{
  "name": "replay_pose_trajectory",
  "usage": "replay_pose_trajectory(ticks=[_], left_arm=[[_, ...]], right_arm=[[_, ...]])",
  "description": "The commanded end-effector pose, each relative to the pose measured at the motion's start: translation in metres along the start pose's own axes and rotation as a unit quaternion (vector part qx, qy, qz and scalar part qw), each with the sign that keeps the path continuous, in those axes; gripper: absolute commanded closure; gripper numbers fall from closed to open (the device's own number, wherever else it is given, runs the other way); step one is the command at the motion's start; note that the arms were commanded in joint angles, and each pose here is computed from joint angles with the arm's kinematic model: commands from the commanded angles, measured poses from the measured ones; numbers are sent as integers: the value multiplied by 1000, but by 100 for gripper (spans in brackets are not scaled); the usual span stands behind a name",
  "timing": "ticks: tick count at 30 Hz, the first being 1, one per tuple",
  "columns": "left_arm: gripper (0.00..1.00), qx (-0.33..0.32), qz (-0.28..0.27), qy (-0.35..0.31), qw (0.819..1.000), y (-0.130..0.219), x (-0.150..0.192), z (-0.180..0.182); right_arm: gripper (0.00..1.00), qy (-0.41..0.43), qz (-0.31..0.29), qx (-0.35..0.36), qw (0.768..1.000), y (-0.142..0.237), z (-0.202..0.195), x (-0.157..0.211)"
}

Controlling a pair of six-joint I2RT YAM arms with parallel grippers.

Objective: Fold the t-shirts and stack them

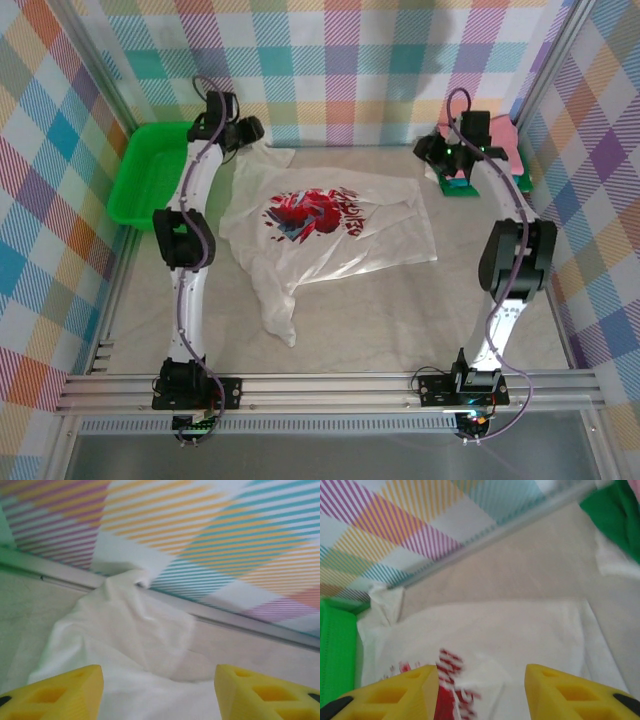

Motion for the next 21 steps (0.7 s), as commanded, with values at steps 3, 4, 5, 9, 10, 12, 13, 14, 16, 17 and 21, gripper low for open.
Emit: replay_pose_trajectory(ticks=[3,4,5,9,10,12,13,14,16,17,21], left_arm=[[40,51,-23,-63,996,134,39,-87],[40,44,-27,-62,997,154,60,-86],[40,38,-31,-59,997,171,84,-81],[42,-10,-12,-16,1000,212,174,-24],[41,-36,12,-5,999,219,197,-1],[41,-96,70,4,993,229,244,44],[40,-115,98,7,988,235,266,62],[39,-127,125,12,984,239,288,76],[36,-125,171,19,977,240,323,90],[36,-116,190,21,975,238,339,92],[27,-64,230,29,971,223,372,84]], right_arm=[[49,-38,6,34,999,39,-20,70],[49,-42,16,42,998,44,-26,89],[49,-45,27,52,997,49,-34,107],[49,-53,77,85,992,61,-57,164],[48,-55,93,94,990,63,-63,177],[46,-58,121,106,985,65,-71,196],[45,-56,129,111,984,66,-75,202],[43,-53,133,115,983,67,-79,204],[40,-56,134,121,982,66,-87,205],[40,-54,142,118,981,62,-87,206],[40,-53,154,125,979,49,-95,205]])
Point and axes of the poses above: each hand's point on the last joint's axis, 136 mm out from that joint toward the fingers, its own y axis back along the fingers, its own z axis along the line the jaws close on, x = y × z, the point moved 1 cm from there along y, back along the fingers, and after that the axes turned 7 degrees about y, right-handed, at the moved point
